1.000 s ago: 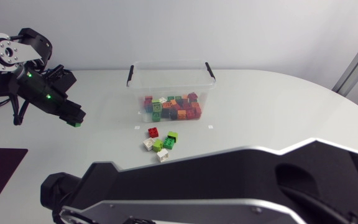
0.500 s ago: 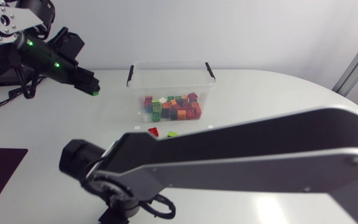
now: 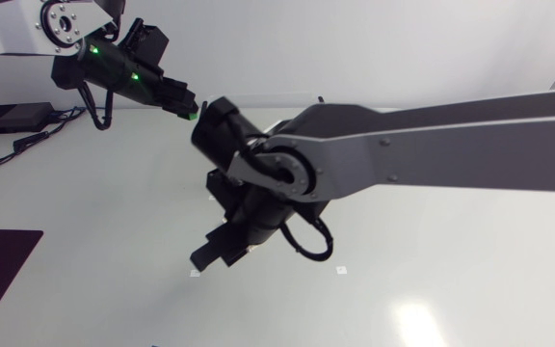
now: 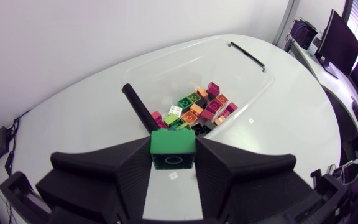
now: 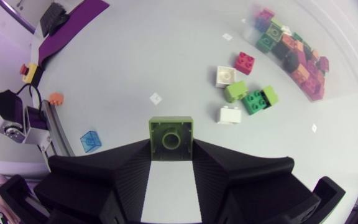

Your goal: Place the duplo bricks in the container

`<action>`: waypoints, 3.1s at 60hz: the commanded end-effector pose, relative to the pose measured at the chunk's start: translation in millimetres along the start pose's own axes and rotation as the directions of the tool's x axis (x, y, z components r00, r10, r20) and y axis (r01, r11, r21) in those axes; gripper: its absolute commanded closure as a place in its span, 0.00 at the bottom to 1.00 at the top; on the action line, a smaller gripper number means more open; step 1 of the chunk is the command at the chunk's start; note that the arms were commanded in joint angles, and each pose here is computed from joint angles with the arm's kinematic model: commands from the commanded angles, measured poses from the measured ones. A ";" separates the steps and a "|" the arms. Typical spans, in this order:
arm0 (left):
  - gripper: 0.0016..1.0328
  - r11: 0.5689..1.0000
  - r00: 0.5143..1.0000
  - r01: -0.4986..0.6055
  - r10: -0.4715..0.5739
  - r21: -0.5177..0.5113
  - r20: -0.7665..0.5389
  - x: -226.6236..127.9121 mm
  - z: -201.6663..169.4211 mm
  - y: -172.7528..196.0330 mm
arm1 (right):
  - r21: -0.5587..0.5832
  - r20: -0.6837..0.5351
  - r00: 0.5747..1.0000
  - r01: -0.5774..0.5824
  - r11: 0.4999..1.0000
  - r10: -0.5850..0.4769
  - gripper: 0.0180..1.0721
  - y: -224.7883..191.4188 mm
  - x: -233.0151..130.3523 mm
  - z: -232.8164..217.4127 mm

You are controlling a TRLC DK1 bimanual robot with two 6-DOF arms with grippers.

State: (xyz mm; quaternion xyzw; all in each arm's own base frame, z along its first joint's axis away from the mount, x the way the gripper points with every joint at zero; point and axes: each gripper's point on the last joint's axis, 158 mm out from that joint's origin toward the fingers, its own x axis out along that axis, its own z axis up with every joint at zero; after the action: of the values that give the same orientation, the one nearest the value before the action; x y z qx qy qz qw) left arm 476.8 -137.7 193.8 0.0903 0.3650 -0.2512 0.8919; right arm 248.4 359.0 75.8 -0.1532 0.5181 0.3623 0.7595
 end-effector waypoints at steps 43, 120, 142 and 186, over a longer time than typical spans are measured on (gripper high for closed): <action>0.07 0.997 0.994 0.056 -0.061 0.057 0.088 17.0 15.8 -28.4 | 0.303 0.300 0.942 0.058 0.951 -0.153 0.72 -163.4 -92.0 73.9; 0.10 0.512 0.708 0.669 -0.217 0.539 -0.673 -106.0 -330.6 -139.6 | 0.415 0.461 0.802 0.184 0.891 -0.380 0.33 -288.5 -54.5 196.2; 0.11 0.459 0.634 0.740 -0.229 0.493 -0.739 -99.9 -368.1 -154.0 | 0.378 0.483 0.790 0.200 0.904 -0.377 0.16 -260.8 -94.0 176.2; 0.42 0.465 0.634 0.739 -0.237 0.487 -0.736 -62.3 -397.2 -165.6 | 0.105 0.423 0.884 0.171 0.980 -0.200 0.16 -132.5 -69.8 35.0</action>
State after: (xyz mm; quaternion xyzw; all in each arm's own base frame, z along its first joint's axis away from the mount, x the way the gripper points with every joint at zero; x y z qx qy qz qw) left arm 125.2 -121.8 -35.4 0.4216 0.4664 -0.5944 0.5014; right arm 368.5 257.4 148.7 -0.0793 0.3247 0.2799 0.9000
